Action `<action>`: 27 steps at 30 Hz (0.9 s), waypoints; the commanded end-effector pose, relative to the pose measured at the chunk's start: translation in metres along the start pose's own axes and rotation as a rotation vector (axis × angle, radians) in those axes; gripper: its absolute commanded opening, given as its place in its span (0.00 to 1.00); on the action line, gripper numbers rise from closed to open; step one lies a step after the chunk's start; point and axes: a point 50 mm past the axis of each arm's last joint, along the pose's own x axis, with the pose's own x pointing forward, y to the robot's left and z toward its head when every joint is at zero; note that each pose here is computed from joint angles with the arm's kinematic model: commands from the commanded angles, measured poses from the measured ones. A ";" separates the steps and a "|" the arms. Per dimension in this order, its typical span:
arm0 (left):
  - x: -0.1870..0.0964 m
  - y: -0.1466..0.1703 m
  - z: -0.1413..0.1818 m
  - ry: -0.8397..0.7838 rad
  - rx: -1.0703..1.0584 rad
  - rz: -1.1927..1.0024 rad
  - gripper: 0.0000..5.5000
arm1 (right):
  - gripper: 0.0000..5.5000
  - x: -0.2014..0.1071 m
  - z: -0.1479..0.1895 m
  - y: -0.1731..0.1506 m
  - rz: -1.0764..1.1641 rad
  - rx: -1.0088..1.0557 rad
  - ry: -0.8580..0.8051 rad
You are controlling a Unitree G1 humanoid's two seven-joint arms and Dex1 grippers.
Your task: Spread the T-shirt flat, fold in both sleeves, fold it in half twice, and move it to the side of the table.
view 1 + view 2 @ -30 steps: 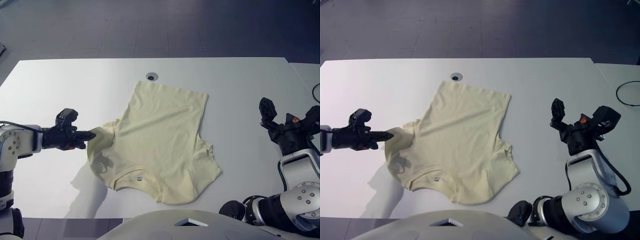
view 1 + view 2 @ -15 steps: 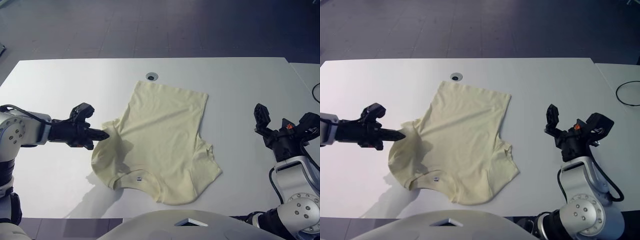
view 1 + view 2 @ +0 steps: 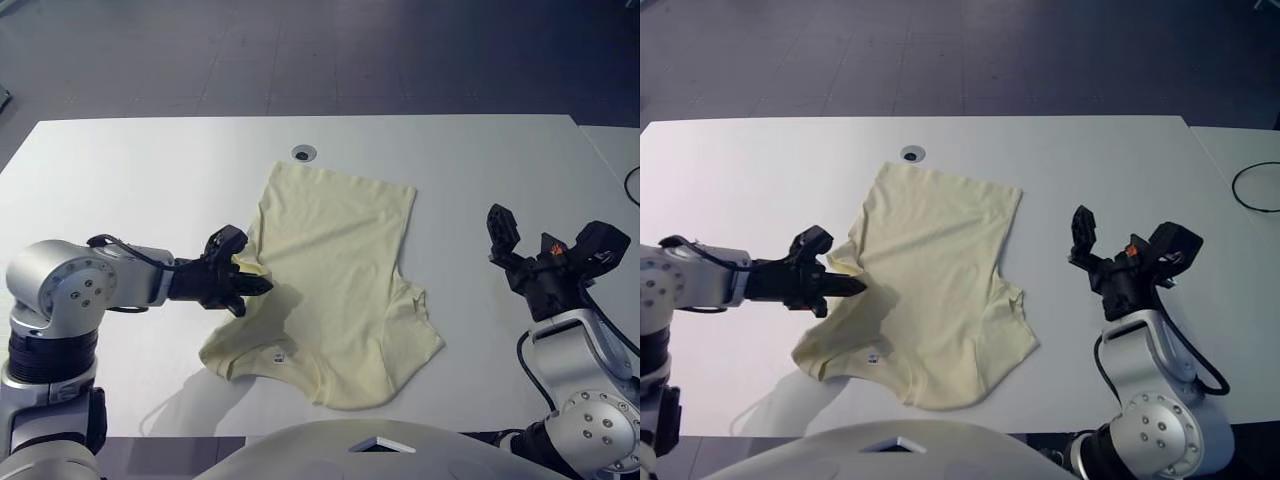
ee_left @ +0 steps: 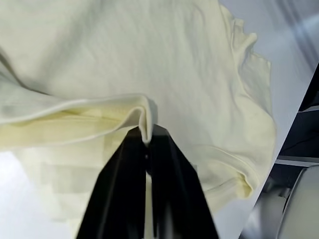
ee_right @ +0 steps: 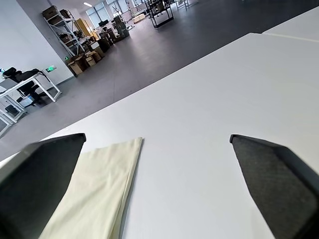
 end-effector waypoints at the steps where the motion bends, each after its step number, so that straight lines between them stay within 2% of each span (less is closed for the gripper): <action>1: 0.002 -0.007 0.007 -0.038 -0.029 -0.080 0.16 | 0.98 -0.004 -0.023 0.006 -0.019 0.173 0.077; 6: -0.014 -0.002 0.032 -0.164 -0.079 -0.109 0.31 | 0.98 -0.008 -0.025 0.006 -0.015 0.174 0.096; 9: -0.029 0.012 0.045 -0.256 -0.126 0.007 0.42 | 0.98 -0.021 -0.032 0.005 -0.007 0.171 0.161; 17: -0.065 0.047 0.014 -0.565 -0.331 0.486 0.66 | 0.98 -0.055 -0.058 -0.003 0.131 0.095 0.515; 20: -0.066 0.051 0.007 -0.579 -0.343 0.581 0.75 | 0.98 -0.062 -0.068 -0.010 0.129 0.079 0.621; 25: -0.061 0.046 0.006 -0.556 -0.300 0.583 0.89 | 0.98 -0.067 -0.079 -0.019 0.114 0.056 0.713; 27: -0.060 0.046 0.006 -0.556 -0.302 0.583 0.95 | 0.93 -0.065 -0.083 -0.019 0.134 0.060 0.735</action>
